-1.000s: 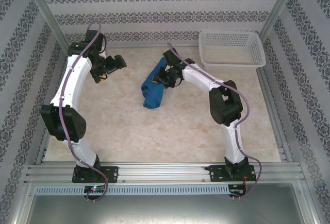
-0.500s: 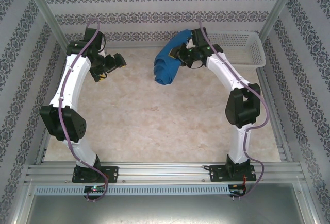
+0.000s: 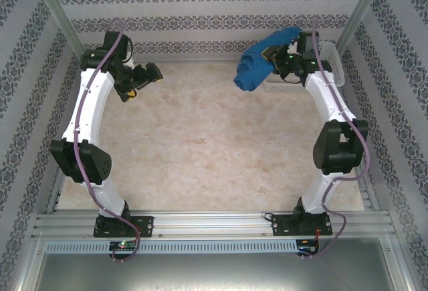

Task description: Roll up the long pants

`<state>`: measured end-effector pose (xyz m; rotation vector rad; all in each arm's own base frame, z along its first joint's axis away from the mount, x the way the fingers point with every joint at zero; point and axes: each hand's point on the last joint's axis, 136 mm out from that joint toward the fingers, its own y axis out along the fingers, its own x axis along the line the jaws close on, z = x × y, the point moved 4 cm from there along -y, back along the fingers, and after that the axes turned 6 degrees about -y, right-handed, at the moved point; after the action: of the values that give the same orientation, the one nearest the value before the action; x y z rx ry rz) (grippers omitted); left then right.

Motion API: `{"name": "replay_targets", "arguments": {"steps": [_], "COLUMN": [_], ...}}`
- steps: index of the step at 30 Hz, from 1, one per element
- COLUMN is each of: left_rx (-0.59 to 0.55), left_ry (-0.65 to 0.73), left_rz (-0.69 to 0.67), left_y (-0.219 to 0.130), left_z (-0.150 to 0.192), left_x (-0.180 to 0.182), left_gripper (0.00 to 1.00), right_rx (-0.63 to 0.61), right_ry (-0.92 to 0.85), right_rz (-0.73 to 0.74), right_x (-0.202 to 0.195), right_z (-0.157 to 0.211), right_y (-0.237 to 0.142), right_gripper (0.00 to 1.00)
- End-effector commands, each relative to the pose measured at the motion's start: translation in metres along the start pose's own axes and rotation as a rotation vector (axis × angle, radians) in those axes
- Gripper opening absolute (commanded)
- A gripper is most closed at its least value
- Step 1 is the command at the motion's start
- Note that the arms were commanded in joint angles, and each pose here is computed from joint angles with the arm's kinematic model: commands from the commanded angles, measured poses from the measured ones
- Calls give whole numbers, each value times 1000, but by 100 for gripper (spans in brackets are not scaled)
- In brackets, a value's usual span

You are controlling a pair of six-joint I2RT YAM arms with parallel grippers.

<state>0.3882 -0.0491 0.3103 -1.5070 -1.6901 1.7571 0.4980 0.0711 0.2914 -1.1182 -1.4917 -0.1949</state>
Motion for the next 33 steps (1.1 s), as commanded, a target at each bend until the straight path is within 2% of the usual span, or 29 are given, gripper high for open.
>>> {"name": "replay_targets", "arguments": {"steps": [1, 8, 17, 33], "left_rx": [18, 34, 68, 81], "left_ry": [-7, 12, 28, 23], "left_rz": [1, 38, 66, 71], "left_y": [-7, -1, 10, 34], "left_z": [-3, -13, -28, -53], "left_x": [0, -10, -18, -9], "left_gripper": [100, 100, 100, 100], "right_rx": [-197, -351, -449, -454], "right_ry": [-79, -33, 18, 93], "right_rz": [-138, -48, 29, 84], "right_x": [39, 7, -21, -68], "right_z": [-34, -68, -115, -153], "right_y": [-43, -63, -50, 16], "right_gripper": [0, 0, 0, 1]}}
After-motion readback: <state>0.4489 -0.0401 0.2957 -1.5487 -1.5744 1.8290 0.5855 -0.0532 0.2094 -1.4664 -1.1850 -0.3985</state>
